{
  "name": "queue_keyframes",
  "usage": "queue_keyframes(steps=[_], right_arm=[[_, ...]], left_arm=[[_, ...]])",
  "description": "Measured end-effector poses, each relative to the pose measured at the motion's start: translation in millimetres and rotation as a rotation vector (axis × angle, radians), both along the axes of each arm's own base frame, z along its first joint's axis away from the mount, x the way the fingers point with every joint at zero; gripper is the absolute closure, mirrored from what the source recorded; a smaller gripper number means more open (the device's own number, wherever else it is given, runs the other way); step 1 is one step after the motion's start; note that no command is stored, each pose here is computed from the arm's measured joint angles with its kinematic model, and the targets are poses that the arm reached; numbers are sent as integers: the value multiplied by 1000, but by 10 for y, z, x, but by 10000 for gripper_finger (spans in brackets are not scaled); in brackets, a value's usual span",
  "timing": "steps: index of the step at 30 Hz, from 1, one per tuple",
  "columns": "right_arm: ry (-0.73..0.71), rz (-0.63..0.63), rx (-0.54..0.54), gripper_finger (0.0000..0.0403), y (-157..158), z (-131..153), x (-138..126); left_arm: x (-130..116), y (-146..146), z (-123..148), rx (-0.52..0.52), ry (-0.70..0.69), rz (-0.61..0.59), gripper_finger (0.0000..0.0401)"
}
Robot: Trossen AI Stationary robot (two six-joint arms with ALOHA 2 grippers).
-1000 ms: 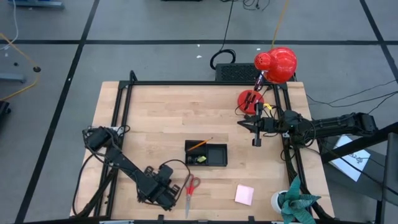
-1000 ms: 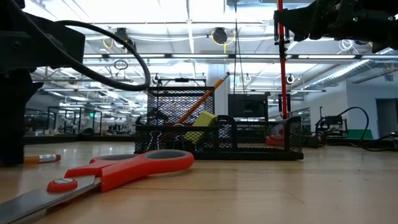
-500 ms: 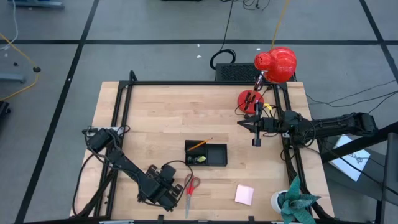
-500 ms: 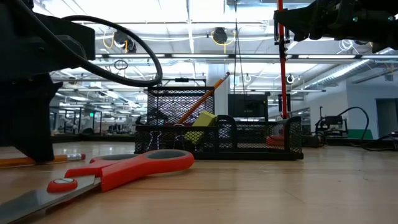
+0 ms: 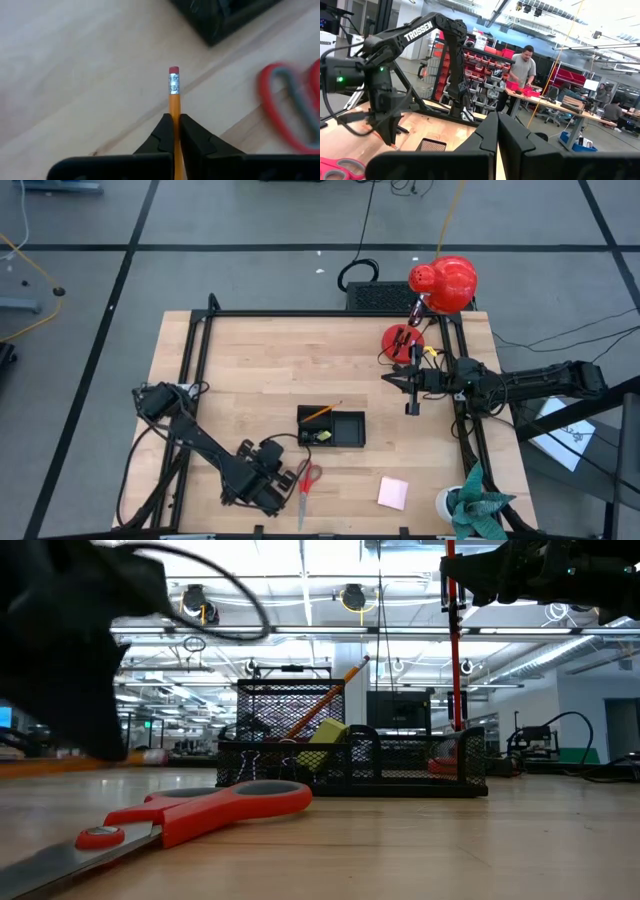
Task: Pick and place office supplies into organizer
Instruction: Put the orange pencil into the black desk organizer
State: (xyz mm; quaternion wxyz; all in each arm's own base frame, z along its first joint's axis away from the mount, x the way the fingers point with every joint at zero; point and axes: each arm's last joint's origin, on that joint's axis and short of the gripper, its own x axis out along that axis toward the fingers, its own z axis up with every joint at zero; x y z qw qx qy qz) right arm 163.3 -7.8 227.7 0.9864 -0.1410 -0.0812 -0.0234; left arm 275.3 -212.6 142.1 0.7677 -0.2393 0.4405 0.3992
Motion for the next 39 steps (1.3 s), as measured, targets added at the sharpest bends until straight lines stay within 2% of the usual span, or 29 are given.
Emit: queue_keyframes(steps=[6, 11, 16, 20, 25, 30, 33, 39], right_arm=[[0, 0, 1, 399, 0, 0, 0], [0, 0, 1, 399, 0, 0, 0], [0, 0, 1, 399, 1, 0, 0], [0, 0, 1, 399, 0, 0, 0], [0, 0, 2, 399, 0, 0, 0], [0, 0, 1, 399, 0, 0, 0], [1, 0, 2, 399, 0, -1, 0], [18, 0, 1, 399, 0, -18, 3]], left_arm=[[-21, 46, 245, 45, -87, -35, 396], [-13, 148, 511, 143, -174, -105, 392], [87, 318, 866, 319, -277, -243, 393], [263, 412, 1175, 515, -340, -408, 386], [491, 578, 1472, 693, -355, -571, 396], [730, 864, 1534, 686, -394, -695, 390], [829, 1088, 1387, 693, -400, -739, 396], [866, 1428, 1148, 705, -535, -766, 388]])
